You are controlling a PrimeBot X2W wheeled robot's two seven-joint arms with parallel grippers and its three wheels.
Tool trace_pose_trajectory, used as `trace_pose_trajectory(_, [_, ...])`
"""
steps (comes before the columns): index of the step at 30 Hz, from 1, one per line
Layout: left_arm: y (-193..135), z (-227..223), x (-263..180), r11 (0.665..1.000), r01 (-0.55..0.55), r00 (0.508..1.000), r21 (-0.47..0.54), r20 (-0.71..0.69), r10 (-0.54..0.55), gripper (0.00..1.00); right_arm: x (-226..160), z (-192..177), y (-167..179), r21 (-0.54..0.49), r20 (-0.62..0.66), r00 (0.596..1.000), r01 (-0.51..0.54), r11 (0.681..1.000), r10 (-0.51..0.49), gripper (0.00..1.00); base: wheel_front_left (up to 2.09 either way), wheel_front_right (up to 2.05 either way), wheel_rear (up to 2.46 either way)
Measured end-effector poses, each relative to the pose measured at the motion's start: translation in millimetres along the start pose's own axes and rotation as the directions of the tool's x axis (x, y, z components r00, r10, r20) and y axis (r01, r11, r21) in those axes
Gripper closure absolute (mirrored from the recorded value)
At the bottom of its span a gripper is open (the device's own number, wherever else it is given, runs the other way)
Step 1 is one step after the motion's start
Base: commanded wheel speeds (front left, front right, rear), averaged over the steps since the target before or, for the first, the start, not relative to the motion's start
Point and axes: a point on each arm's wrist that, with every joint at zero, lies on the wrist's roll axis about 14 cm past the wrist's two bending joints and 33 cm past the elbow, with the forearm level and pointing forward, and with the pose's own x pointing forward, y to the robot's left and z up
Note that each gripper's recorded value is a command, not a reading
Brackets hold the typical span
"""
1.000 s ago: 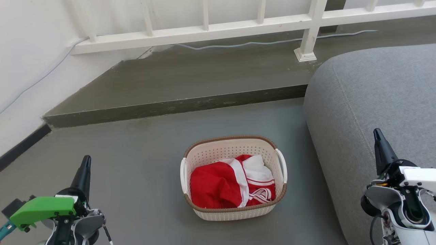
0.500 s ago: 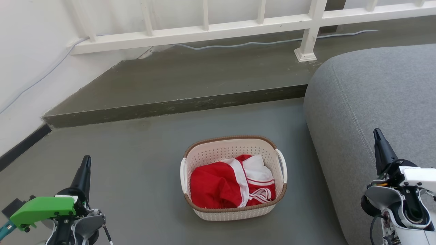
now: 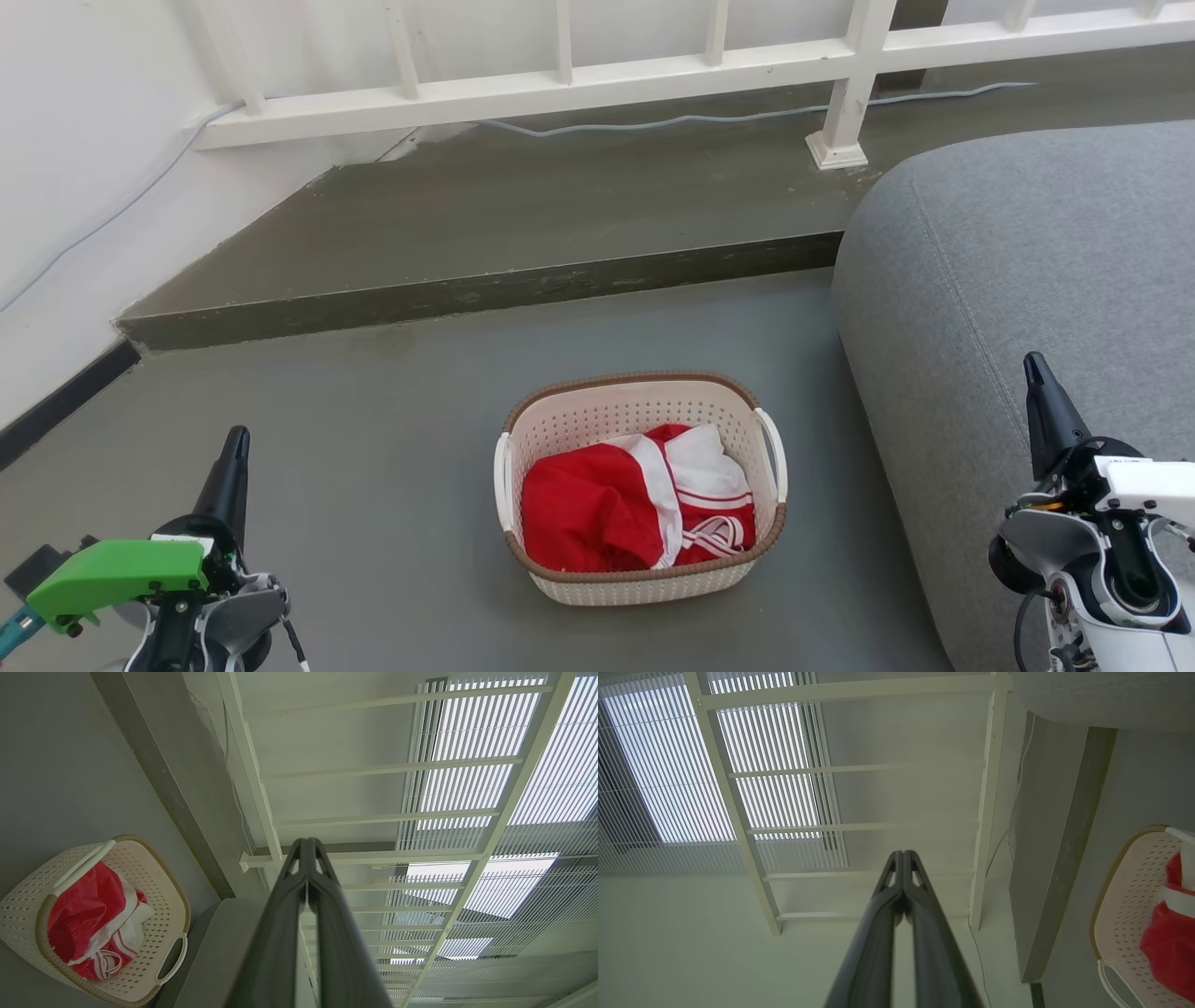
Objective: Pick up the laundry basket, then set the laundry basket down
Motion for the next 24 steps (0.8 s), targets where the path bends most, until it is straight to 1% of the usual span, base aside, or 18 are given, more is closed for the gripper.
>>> trace_pose_trajectory(24, [0.0, 0.1, 0.0, 1.000, 0.000, 1.000, 0.000, 0.000, 0.000, 1.00, 0.0, 0.1, 0.0, 0.000, 0.001, 1.000, 0.000, 1.000, 0.000, 1.00, 0.00, 0.00, 0.00])
